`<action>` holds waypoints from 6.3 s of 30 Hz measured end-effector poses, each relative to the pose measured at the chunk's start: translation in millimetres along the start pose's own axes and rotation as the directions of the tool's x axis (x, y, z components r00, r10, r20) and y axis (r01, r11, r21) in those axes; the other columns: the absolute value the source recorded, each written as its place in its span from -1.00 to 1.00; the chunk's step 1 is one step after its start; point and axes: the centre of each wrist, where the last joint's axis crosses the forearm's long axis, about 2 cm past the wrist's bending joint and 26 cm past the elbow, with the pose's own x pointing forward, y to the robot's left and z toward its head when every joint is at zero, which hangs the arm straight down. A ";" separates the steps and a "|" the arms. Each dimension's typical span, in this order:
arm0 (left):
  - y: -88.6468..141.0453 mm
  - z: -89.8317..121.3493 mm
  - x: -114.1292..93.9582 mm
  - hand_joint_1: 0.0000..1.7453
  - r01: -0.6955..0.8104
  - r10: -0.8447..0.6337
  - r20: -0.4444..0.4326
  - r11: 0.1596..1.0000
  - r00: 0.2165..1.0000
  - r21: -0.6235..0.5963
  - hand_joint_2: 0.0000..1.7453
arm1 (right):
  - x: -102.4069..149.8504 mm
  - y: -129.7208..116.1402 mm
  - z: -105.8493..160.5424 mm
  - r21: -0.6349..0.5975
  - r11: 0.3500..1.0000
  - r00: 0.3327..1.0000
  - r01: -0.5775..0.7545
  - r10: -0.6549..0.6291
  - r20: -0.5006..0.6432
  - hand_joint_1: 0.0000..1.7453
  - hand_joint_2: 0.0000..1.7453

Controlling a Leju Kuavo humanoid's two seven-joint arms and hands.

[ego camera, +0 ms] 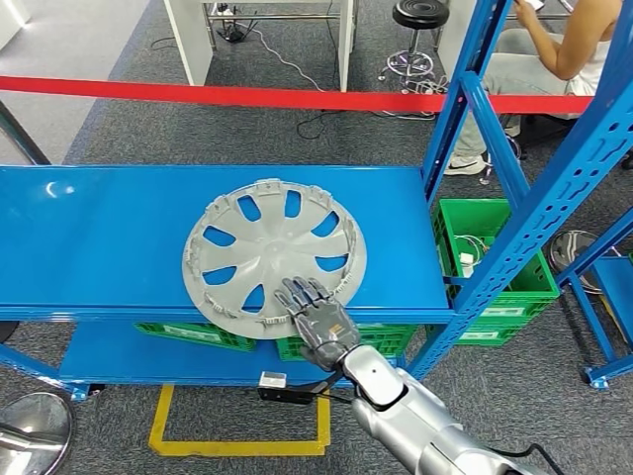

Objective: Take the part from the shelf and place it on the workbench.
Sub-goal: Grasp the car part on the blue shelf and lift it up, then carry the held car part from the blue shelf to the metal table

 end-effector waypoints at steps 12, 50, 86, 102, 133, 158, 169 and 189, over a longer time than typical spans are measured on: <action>0.0 -0.1 0.4 -1.00 0.003 -0.003 0.006 1.000 1.000 -0.002 -1.00 | 7.5 1.2 2.0 -0.024 1.000 0.999 0.011 -0.010 0.035 -1.00 1.00; -7.1 -4.2 21.3 -1.00 -0.013 0.013 0.002 0.999 1.000 -0.030 -1.00 | 3.6 10.8 -1.9 -0.020 0.998 0.998 -0.053 0.052 -0.018 -0.67 1.00; -5.9 -1.1 8.5 -1.00 -0.031 0.030 0.102 0.999 0.994 0.014 1.00 | 28.8 -23.7 6.8 -0.343 0.939 0.961 0.025 0.072 0.266 1.00 1.00; 5.7 2.6 -10.6 -1.00 -0.016 0.003 0.104 0.993 0.995 0.117 1.00 | 64.3 -171.9 -0.4 -0.812 0.577 0.930 0.091 0.243 0.276 1.00 1.00; 10.9 0.1 -5.0 -1.00 0.007 -0.022 0.126 0.992 0.992 0.124 1.00 | 68.9 -162.0 8.7 -0.787 0.606 0.918 0.117 0.236 0.319 1.00 1.00; 23.5 -0.6 -9.7 -1.00 0.032 -0.041 0.091 0.994 0.995 0.101 1.00 | 66.7 -156.1 9.0 -0.775 0.625 0.917 0.088 0.254 0.308 1.00 1.00; 27.7 0.4 -14.7 -1.00 0.040 -0.049 0.075 0.993 0.996 0.112 1.00 | 65.3 -155.6 8.2 -0.773 0.627 0.918 0.094 0.245 0.311 1.00 1.00; 25.3 -0.4 -11.0 -1.00 0.069 -0.077 0.080 0.992 0.994 0.101 1.00 | 59.3 -152.7 6.9 -0.770 0.635 0.927 0.064 0.249 0.282 1.00 1.00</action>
